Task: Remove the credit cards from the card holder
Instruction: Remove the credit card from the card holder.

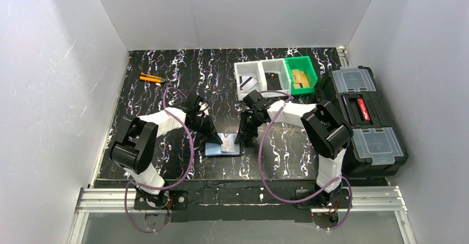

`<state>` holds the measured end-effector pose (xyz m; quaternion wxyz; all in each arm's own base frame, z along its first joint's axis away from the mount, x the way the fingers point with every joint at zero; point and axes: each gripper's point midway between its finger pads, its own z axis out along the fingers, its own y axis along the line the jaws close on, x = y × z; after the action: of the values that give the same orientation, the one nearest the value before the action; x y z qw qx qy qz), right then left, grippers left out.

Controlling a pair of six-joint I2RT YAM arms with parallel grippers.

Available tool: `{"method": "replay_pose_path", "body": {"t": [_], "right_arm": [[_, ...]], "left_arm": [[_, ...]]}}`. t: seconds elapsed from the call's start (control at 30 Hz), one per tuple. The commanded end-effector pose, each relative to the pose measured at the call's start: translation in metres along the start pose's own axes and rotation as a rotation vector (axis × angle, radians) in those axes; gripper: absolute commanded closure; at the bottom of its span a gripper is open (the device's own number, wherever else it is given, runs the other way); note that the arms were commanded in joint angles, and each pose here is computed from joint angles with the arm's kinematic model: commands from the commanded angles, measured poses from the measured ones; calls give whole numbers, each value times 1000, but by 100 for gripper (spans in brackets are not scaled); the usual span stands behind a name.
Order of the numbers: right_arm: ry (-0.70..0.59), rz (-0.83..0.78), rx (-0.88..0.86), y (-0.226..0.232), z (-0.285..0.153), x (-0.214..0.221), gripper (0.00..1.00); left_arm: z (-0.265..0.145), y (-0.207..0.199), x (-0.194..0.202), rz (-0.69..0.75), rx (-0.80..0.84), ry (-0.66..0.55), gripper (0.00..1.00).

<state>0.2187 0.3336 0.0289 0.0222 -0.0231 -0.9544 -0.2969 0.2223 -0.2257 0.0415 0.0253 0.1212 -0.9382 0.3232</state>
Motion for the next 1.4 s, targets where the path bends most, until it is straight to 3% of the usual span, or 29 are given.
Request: {"method": "replay_pose_path", "body": {"t": [0.0, 0.43, 0.53, 0.83, 0.97, 1.37], "right_arm": [[16, 17, 119, -29, 12, 7, 94], [-1, -5, 78, -20, 6, 5, 93], [-25, -36, 26, -2, -6, 1, 82], [-132, -109, -157, 54, -54, -20, 22], [-134, -127, -272, 74, -66, -21, 3], [-123, 8, -680, 108, -109, -33, 3]], "left_arm": [[-18, 2, 2, 25, -16, -30, 100], [-44, 19, 5, 56, -68, -77, 100], [-47, 19, 4, 51, -66, -82, 100], [-68, -6, -4, 68, 10, -124, 100], [-80, -30, -10, 65, 103, -140, 100], [-113, -98, -31, -7, 441, -169, 100]]}}
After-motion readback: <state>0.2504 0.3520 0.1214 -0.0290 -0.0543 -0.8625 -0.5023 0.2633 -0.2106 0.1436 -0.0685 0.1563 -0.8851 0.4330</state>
